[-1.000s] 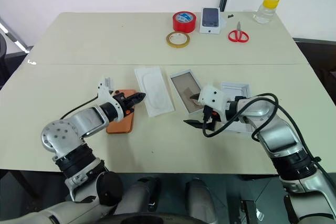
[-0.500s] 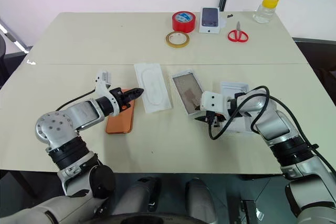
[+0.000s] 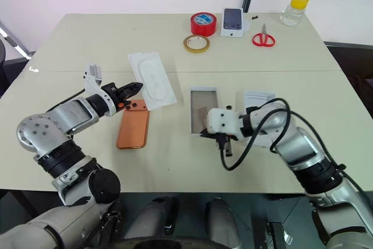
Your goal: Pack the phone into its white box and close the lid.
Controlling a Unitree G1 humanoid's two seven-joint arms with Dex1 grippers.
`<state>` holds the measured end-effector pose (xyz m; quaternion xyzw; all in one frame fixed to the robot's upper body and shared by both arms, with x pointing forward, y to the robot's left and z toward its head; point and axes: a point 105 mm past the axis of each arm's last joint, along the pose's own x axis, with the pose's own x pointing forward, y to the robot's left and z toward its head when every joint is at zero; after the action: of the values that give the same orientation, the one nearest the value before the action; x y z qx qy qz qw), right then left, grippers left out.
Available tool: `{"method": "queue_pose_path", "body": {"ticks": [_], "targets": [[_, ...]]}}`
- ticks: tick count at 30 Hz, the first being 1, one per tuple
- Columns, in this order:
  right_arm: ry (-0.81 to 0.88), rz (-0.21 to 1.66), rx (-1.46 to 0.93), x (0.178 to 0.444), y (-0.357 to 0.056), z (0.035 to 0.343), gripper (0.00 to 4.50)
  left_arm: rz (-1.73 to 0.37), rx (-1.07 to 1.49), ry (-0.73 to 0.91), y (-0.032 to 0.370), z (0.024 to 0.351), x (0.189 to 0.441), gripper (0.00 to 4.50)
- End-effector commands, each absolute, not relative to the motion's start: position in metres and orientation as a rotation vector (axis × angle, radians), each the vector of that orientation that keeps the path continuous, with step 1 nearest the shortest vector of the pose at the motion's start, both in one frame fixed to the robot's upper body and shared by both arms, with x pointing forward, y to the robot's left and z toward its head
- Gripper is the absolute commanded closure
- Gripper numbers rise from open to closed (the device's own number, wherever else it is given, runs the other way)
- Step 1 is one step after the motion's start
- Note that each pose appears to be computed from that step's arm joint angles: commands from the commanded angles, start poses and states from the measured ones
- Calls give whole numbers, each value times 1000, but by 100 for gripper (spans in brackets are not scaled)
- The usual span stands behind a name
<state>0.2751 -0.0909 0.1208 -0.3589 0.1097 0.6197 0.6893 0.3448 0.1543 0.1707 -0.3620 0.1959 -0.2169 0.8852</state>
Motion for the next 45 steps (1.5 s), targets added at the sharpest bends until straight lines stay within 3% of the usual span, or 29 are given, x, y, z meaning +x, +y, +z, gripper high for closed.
{"method": "queue_pose_path", "body": {"ticks": [1, 6, 9, 13, 22, 40, 43, 45], "targets": [[208, 1378, -829, 269, -73, 123, 447, -490, -732, 366, 152, 186, 346, 450], [211, 1339, -829, 271, -62, 116, 447, -512, -725, 366, 149, 190, 346, 450], [191, 1337, -798, 272, -61, 121, 362, -528, -725, 376, 144, 188, 345, 450], [126, 1310, -751, 276, -70, 142, 172, -571, -733, 387, 130, 186, 341, 450], [165, 1139, -736, 292, -133, 162, 172, -676, -729, 500, 86, 162, 320, 450], [159, 1111, -745, 305, -139, 154, 172, -754, -629, 655, 67, 139, 296, 450], [154, 1107, -748, 306, -139, 154, 166, -750, -613, 665, 67, 138, 297, 357], [153, 1104, -749, 307, -139, 154, 166, -750, -609, 659, 68, 140, 298, 267]]}}
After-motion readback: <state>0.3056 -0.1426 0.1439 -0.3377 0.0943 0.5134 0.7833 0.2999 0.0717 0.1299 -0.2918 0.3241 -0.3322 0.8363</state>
